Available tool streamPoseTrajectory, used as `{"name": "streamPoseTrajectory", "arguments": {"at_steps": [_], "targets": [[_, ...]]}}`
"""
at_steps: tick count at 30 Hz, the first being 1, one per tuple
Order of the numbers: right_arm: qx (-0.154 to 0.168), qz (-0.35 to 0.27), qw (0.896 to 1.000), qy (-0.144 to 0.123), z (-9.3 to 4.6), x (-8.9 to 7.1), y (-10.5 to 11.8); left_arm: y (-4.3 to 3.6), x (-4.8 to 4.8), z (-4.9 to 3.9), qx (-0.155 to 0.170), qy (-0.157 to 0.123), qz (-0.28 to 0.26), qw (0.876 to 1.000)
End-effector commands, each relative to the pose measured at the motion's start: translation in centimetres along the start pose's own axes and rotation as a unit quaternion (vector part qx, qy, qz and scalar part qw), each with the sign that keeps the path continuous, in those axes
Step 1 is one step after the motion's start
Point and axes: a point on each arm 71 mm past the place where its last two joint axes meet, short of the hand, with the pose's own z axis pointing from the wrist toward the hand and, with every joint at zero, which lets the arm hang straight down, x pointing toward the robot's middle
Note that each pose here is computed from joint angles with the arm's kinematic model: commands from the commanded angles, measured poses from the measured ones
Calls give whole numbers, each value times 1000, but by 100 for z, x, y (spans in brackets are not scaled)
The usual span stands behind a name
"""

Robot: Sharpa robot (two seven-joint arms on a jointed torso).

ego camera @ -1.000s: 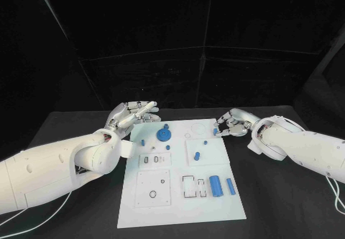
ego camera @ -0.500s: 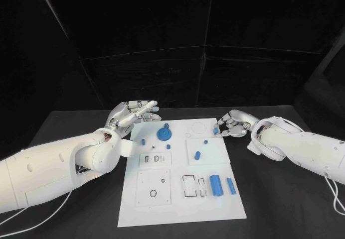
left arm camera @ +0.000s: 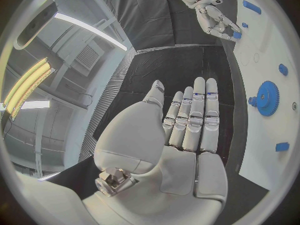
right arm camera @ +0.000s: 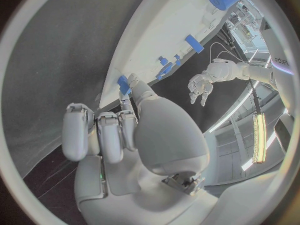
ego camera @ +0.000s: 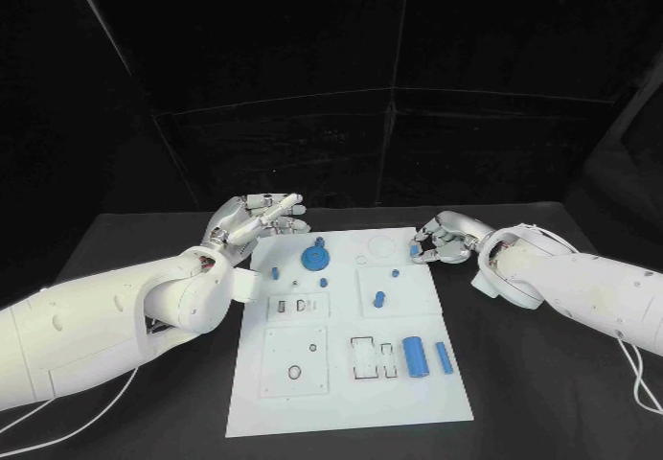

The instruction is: Assemble the parts on the task board

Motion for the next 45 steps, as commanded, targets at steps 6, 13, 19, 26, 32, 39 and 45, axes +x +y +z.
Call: {"name": "streamPoseTrajectory", "arguments": {"at_steps": [6, 13, 19, 26, 32, 39, 45], "targets": [[4, -3, 1000, -7, 12, -14, -1, -13, 15, 7, 5, 6, -3, 1000], [3, -5, 1000, -24, 12, -32, 13, -13, 12, 6, 4, 5, -2, 1000], [-7, -11, 999, -46, -38, -61, 60, -15, 2, 1, 4, 4, -2, 1000], [-30, -11, 997, -64, -143, -35, 279, -18, -16, -4, 4, 2, -1, 1000], [-57, -6, 996, -66, -236, 65, 639, -20, -48, -5, 5, 0, 1, 1000], [-88, -3, 995, -36, -258, 257, 1068, -22, -70, -3, 5, -1, 1, 1000], [-107, -15, 994, -9, -165, 481, 1474, -22, -105, 5, 7, -5, 4, 1000]]}}
